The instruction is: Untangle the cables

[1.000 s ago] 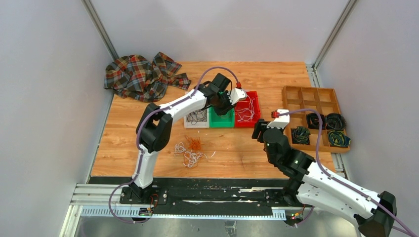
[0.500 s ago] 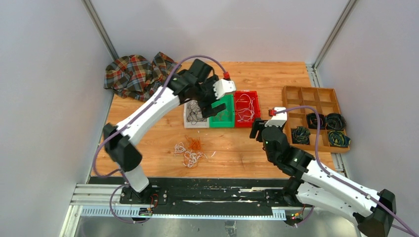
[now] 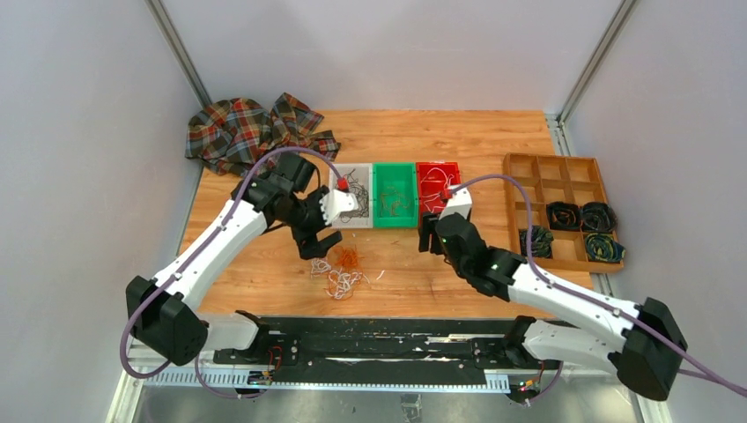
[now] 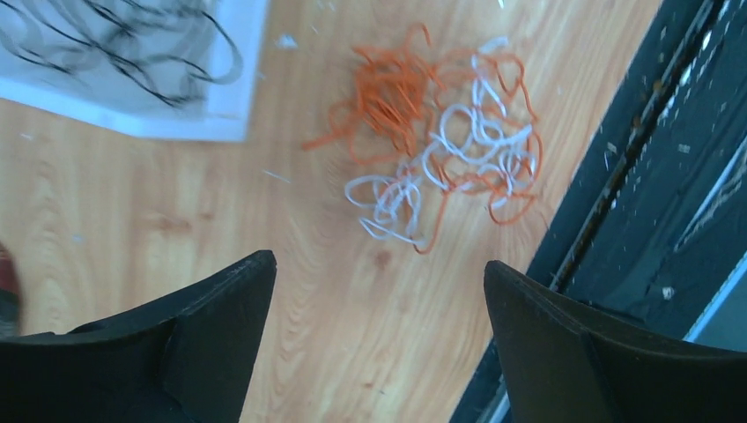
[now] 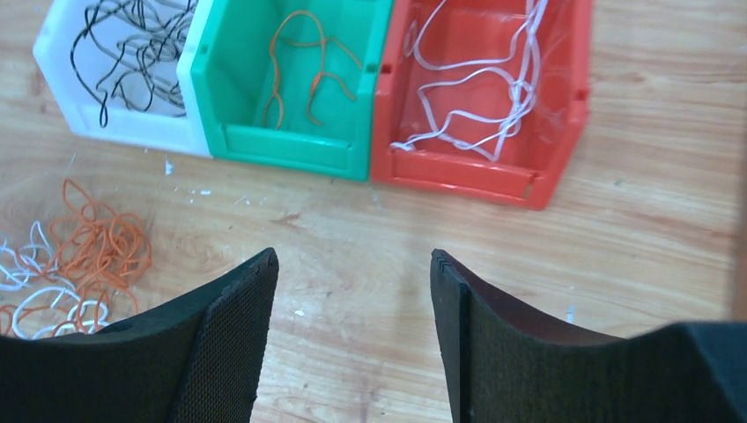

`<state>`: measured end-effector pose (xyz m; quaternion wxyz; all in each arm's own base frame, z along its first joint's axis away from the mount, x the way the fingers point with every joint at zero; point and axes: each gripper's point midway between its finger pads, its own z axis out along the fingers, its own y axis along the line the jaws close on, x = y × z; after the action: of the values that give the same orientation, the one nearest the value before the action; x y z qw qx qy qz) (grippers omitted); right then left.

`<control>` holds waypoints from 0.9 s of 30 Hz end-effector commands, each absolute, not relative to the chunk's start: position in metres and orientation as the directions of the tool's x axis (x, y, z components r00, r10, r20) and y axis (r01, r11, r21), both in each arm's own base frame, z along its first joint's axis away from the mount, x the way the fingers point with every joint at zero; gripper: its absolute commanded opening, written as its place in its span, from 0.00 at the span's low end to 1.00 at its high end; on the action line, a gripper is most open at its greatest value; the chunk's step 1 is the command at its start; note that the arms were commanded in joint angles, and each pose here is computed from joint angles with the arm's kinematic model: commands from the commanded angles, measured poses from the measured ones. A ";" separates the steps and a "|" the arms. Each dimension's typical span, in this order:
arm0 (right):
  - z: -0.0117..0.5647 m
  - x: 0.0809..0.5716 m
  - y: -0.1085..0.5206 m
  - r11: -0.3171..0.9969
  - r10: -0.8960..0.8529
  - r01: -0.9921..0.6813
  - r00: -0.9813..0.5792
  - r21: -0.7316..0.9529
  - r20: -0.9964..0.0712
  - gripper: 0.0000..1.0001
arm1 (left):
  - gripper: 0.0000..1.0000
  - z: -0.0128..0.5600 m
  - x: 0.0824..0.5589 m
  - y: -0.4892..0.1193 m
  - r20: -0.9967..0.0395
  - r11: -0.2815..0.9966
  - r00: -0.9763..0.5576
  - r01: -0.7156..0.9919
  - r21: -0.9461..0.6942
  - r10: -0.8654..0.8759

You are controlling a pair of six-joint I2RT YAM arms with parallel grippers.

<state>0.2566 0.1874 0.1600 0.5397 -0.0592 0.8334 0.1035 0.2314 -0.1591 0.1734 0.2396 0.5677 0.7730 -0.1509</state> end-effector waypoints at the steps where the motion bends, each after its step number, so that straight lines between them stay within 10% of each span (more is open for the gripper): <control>1: 0.161 0.252 0.223 0.945 0.014 -0.284 -0.460 0.162 -0.888 0.63 | 0.90 0.140 0.221 -0.142 -0.492 0.287 -0.224 0.956 0.057 0.841; 27: 0.141 0.234 0.214 0.952 0.037 -0.255 -0.460 0.171 -0.887 0.52 | 0.25 0.037 0.245 -0.114 -0.345 0.440 -0.434 0.896 -0.065 0.833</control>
<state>0.2348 0.2194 0.1399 0.5065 -0.0727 0.8460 0.1499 0.2489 -0.1150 0.0348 0.1327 0.5141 0.8400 -0.1116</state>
